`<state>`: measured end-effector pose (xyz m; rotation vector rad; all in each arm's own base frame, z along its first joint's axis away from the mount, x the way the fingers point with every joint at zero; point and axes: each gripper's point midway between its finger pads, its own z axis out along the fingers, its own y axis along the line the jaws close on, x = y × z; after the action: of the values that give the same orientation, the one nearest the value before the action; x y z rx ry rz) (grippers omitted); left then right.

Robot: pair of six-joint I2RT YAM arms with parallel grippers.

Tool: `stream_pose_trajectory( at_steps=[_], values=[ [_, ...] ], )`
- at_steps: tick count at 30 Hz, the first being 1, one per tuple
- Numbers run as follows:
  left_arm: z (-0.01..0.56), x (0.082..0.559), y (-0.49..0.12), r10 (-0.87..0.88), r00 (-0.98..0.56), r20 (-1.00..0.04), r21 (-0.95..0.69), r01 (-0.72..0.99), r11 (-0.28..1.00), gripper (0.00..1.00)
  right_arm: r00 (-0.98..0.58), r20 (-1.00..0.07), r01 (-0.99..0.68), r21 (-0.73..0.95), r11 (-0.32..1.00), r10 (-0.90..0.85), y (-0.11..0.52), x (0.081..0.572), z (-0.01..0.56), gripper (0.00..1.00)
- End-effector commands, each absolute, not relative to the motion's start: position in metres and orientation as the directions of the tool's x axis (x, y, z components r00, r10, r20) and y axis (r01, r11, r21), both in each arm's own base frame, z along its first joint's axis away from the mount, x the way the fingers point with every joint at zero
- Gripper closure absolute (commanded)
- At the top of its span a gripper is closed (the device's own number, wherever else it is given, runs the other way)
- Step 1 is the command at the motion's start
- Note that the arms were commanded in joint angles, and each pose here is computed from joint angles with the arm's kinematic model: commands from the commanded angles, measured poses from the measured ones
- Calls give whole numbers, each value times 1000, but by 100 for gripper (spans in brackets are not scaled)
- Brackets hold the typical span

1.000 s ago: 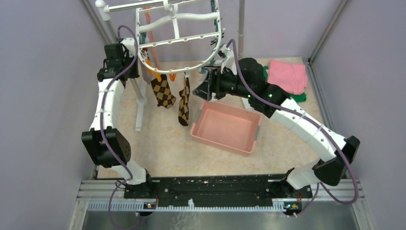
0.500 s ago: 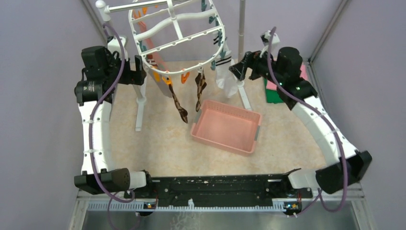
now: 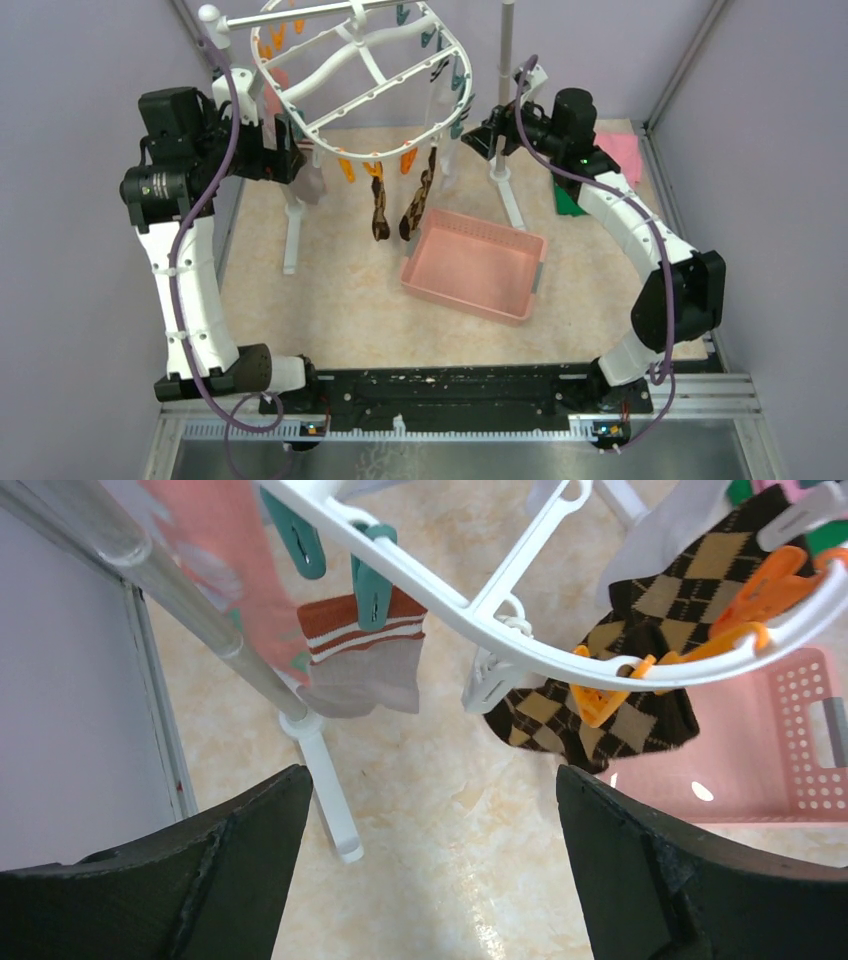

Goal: Remove the socks clipped to the hanger

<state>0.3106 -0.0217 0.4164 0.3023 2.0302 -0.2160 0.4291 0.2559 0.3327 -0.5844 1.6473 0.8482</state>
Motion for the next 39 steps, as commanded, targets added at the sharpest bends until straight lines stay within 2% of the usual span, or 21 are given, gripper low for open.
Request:
stream_pose_trajectory(
  at_steps=[1,5,8,10,13,16,17,19,21,25,28,31,34,36,39],
  values=[
    [434,295,-35,117,-415,-903,-46,362,931,1,-59,-988,-840,125,528,140,266,417,392,35],
    [444,292,-44,117,-373,-920,-49,407,912,1,-61,-987,-859,127,496,149,277,403,396,53],
    [454,292,-46,120,-329,-937,-30,416,909,1,-55,-991,-855,111,506,126,284,393,392,71],
    [458,292,-45,123,-315,-941,-20,416,909,1,-49,-991,-849,108,518,127,285,387,392,80],
    [461,293,-47,121,-310,-943,-22,422,906,1,-54,-989,-846,119,520,139,284,378,395,86],
    [464,294,-47,119,-296,-948,-19,423,906,1,-71,-986,-832,141,536,149,281,373,395,86],
    [465,295,-46,118,-290,-950,-14,415,910,1,-85,-984,-809,160,566,156,277,376,394,85],
    [468,297,-42,120,-276,-954,0,397,918,1,-133,-973,-669,229,707,189,253,393,391,70],
    [472,299,-38,127,-259,-957,20,377,926,1,-160,-959,-565,285,775,235,232,393,394,56],
    [469,302,-30,141,-259,-955,46,341,939,1,-108,-960,-558,272,784,257,235,347,408,34],
    [462,306,-25,147,-277,-950,53,319,946,1,-168,-952,-632,302,714,254,259,307,412,21],
    [460,309,-20,149,-283,-947,61,295,953,1,-215,-952,-706,307,638,220,295,274,405,15],
    [461,310,-16,145,-284,-948,66,272,960,1,-229,-960,-759,280,588,162,332,251,397,13],
    [462,310,-13,142,-284,-948,68,255,965,1,-243,-962,-763,271,587,127,345,252,390,16],
    [463,310,-7,144,-284,-948,81,224,971,1,-260,-960,-775,274,569,108,362,256,378,26]
  ],
)
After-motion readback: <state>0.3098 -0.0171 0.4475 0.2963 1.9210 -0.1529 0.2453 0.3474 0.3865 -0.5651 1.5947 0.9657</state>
